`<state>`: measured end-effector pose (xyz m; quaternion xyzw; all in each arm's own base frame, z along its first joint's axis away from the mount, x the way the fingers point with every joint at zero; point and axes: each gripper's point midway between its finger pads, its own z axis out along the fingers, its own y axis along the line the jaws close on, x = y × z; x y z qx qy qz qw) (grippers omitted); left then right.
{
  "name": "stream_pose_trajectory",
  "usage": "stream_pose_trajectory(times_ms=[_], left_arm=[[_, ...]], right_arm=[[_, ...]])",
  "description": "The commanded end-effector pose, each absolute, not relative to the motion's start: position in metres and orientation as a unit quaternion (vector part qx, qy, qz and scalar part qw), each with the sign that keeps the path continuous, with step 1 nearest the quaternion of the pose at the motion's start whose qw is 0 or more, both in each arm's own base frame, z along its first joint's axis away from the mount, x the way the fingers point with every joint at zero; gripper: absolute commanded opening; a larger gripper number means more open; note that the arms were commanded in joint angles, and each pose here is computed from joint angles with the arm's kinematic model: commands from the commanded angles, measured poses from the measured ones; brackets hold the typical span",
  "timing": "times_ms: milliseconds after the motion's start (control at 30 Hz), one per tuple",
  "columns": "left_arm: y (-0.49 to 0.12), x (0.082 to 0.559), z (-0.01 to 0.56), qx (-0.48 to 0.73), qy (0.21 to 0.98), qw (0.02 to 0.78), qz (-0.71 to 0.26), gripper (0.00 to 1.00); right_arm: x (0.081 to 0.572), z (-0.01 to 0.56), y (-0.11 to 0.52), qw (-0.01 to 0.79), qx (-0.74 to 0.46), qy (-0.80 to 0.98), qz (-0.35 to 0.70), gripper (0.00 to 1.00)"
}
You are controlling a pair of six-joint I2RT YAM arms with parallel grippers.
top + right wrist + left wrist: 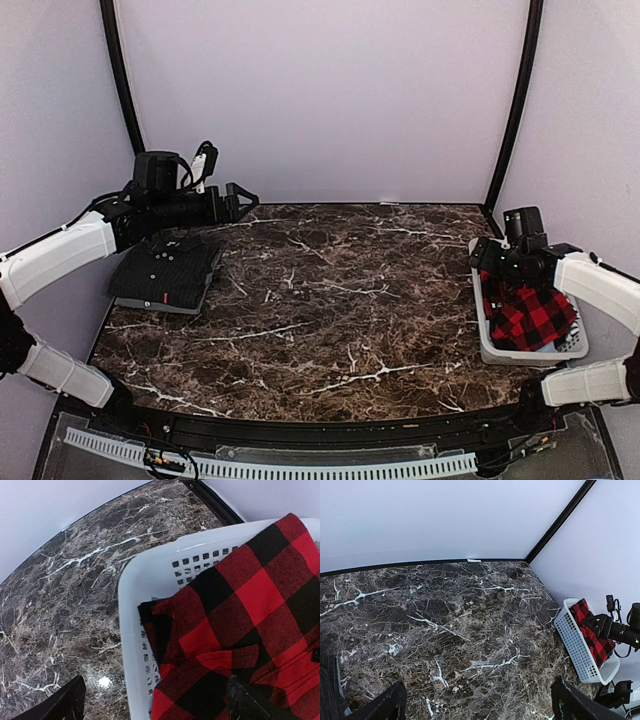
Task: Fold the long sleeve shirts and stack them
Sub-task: Pick up the crumpled shirt from the bin.
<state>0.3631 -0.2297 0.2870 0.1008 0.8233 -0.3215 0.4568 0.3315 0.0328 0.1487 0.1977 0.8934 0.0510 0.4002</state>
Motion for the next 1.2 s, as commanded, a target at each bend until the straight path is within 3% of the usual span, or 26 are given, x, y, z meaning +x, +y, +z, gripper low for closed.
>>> stream_pose_trajectory(times_ms=[0, 433, 667, 1067, 1167], left_arm=[[-0.230, 0.362, 0.290, 0.108, 0.821, 0.459, -0.322, 0.99], [-0.229, 0.358, 0.292, 0.113, 0.820, 0.460, -0.322, 0.99], [-0.230, 0.358, 0.293, 0.114, 0.819, 0.461, -0.322, 0.99], [-0.232, 0.359, 0.297, 0.115, 0.817, 0.461, -0.327, 0.99], [-0.233, 0.359, 0.298, 0.116, 0.816, 0.461, -0.329, 0.99]], right_arm=[[0.343, 0.140, 0.033, 0.406, 0.194, 0.888, 0.088, 0.94], [0.344, 0.098, 0.016, 0.370, 0.260, 0.886, 0.102, 0.86], [0.334, 0.087, 0.002, 0.368, 0.305, 0.871, 0.115, 0.60], [0.334, 0.105, 0.000, 0.389, 0.306, 0.861, 0.121, 0.01], [0.335, 0.118, -0.004, 0.398, 0.301, 0.859, 0.112, 0.00]])
